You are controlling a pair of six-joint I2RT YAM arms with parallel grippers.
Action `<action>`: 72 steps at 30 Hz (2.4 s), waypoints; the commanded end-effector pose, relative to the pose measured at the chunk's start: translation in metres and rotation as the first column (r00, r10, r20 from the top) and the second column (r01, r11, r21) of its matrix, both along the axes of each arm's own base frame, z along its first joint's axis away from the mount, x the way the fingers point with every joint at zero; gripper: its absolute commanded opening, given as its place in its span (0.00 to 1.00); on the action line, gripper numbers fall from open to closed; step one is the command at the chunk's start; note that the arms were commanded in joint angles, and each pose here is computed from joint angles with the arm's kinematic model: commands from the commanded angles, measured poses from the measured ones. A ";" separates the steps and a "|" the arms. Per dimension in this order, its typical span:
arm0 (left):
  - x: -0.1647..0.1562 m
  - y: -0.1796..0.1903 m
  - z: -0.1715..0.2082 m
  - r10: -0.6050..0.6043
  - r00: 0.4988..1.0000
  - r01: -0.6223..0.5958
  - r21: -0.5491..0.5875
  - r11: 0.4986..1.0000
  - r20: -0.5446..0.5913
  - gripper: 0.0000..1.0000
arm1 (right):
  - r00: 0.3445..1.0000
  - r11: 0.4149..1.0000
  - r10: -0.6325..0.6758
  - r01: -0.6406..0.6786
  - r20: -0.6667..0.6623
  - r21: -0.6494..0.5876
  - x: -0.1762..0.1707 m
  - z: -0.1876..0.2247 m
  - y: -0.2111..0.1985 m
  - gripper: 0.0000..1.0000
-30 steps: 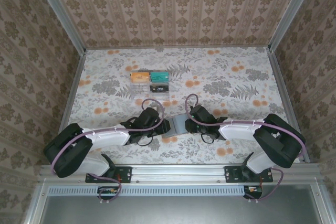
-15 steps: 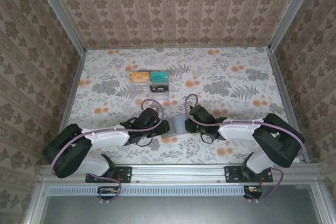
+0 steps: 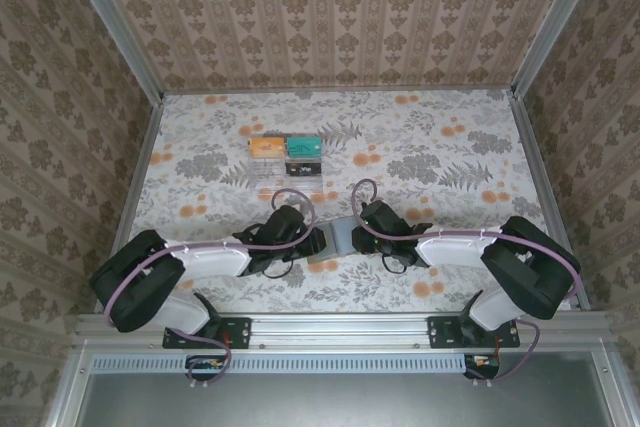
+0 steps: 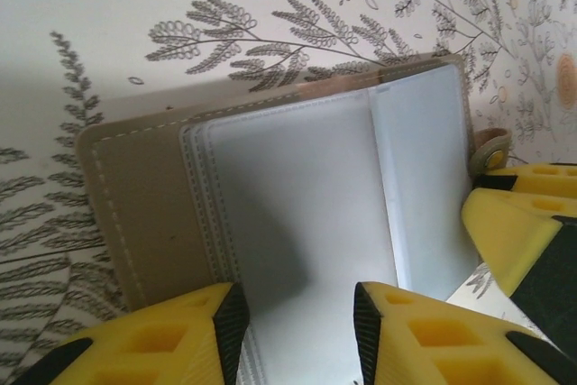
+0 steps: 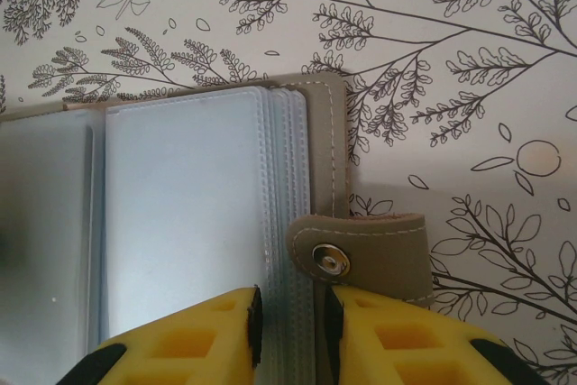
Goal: Take the credit cards out of the card holder
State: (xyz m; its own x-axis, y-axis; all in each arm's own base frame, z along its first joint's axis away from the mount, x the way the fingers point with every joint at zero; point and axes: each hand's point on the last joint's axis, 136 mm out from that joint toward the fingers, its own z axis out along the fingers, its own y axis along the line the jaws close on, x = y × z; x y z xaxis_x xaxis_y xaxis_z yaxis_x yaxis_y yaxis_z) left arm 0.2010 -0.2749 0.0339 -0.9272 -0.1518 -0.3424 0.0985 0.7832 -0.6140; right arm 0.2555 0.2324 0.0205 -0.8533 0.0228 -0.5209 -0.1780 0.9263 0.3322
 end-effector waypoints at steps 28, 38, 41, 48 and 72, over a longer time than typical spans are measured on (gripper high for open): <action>-0.001 -0.012 0.023 -0.063 0.997 0.066 -0.058 0.996 0.053 1.00 | 0.998 0.997 0.004 -0.010 -0.069 -0.073 -0.019 -0.011 -0.012 0.38; 0.004 0.021 0.031 -0.007 0.996 0.011 -0.042 0.999 0.083 0.89 | 0.995 0.998 0.056 -0.056 0.083 0.001 -0.006 0.062 -0.003 0.43; 0.004 0.023 0.027 -0.001 0.997 0.004 -0.047 0.999 0.079 0.65 | 0.992 0.994 0.097 -0.100 0.078 0.046 -0.003 0.072 0.014 0.39; 0.006 0.021 0.018 0.000 0.998 0.003 -0.036 0.999 0.067 0.21 | 0.986 0.971 0.167 -0.167 0.015 0.173 -0.004 0.067 0.052 0.27; 0.000 0.019 -0.014 -0.003 1.000 0.003 0.016 1.000 -0.005 0.00 | 0.979 0.975 0.131 -0.098 -0.158 0.202 -0.004 0.011 0.069 0.21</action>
State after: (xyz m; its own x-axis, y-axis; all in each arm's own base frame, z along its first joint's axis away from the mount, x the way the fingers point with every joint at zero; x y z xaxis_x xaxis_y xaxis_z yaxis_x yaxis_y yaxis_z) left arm 0.2044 -0.2549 0.0236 -0.9245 -0.1444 -0.3528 0.1061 0.7915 -0.6019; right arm 0.2471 0.2918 0.0277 -0.9294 -0.0083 -0.3690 -0.2103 0.8335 0.5110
